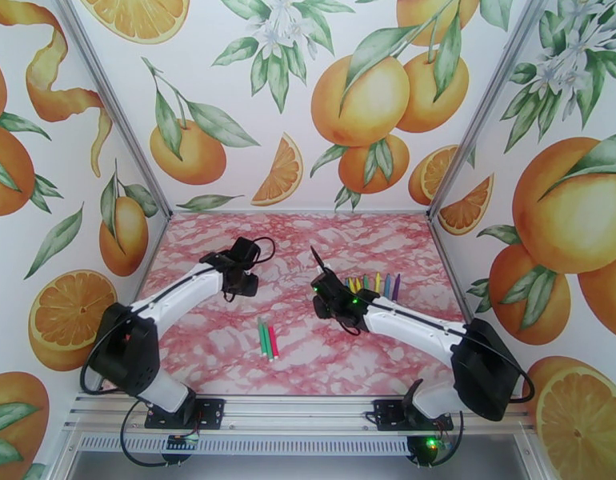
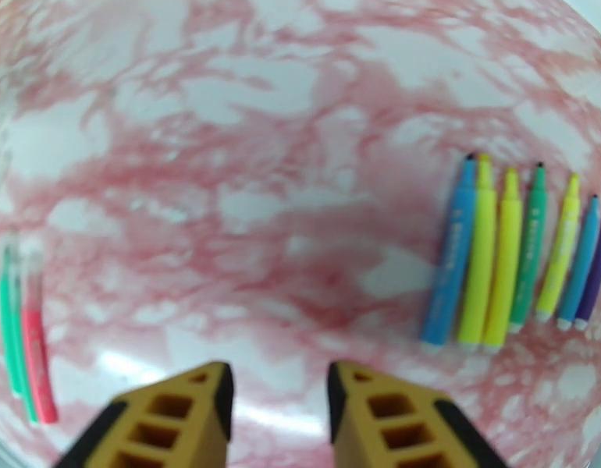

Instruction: Open the pen caps

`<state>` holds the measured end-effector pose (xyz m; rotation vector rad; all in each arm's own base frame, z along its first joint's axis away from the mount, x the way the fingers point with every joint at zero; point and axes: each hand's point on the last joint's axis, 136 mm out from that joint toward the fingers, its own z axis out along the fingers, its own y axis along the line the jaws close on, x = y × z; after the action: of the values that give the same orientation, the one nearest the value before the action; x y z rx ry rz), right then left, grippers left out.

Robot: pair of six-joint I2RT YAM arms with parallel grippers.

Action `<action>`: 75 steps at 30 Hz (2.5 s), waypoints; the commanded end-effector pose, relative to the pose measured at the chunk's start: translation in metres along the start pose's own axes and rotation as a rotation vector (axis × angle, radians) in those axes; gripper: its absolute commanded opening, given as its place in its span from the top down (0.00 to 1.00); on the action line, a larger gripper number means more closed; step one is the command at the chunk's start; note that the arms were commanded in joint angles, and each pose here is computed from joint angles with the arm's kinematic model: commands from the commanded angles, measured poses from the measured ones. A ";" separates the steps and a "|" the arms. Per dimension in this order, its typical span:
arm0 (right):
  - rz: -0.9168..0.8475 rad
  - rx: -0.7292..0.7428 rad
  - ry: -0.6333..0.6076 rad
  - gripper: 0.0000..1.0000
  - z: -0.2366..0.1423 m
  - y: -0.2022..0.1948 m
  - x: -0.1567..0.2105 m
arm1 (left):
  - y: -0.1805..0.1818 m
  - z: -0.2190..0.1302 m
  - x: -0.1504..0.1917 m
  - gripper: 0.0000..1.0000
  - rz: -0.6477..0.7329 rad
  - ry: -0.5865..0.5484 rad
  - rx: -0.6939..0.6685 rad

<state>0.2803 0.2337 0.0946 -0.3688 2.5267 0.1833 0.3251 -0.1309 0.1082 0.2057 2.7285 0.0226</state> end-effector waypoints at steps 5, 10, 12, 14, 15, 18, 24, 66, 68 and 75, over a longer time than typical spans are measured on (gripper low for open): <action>-0.054 -0.138 0.031 0.61 -0.017 0.049 0.013 | 0.016 -0.018 0.012 0.49 -0.056 -0.085 0.004; -0.073 -0.225 0.042 0.60 -0.020 0.085 0.023 | 0.019 -0.024 0.021 0.44 -0.103 -0.126 0.048; -0.088 -0.252 0.047 0.60 -0.019 0.099 0.028 | 0.019 -0.025 0.026 0.43 -0.124 -0.138 0.066; -0.101 -0.263 0.054 0.60 -0.015 0.111 0.034 | 0.020 -0.022 0.031 0.43 -0.139 -0.144 0.079; -0.107 -0.270 0.058 0.60 -0.013 0.116 0.037 | 0.022 -0.021 0.033 0.43 -0.145 -0.142 0.080; -0.124 -0.287 0.078 0.60 -0.008 0.131 0.046 | 0.027 -0.018 0.041 0.43 -0.156 -0.136 0.074; -0.148 -0.313 0.105 0.61 0.000 0.157 0.062 | 0.030 -0.017 0.046 0.42 -0.175 -0.146 0.086; -0.148 -0.099 0.173 0.66 0.049 0.145 0.083 | 0.035 -0.020 0.050 0.42 -0.230 -0.179 0.118; -0.149 -0.096 0.179 0.67 0.050 0.145 0.084 | 0.035 -0.021 0.049 0.42 -0.230 -0.181 0.119; -0.159 -0.083 0.193 0.67 0.056 0.144 0.088 | 0.035 -0.022 0.048 0.42 -0.233 -0.185 0.124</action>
<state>0.1937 0.3660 0.0144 -0.6585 2.6576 0.2568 0.2737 -0.0882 0.1034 -0.0496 2.5894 -0.1896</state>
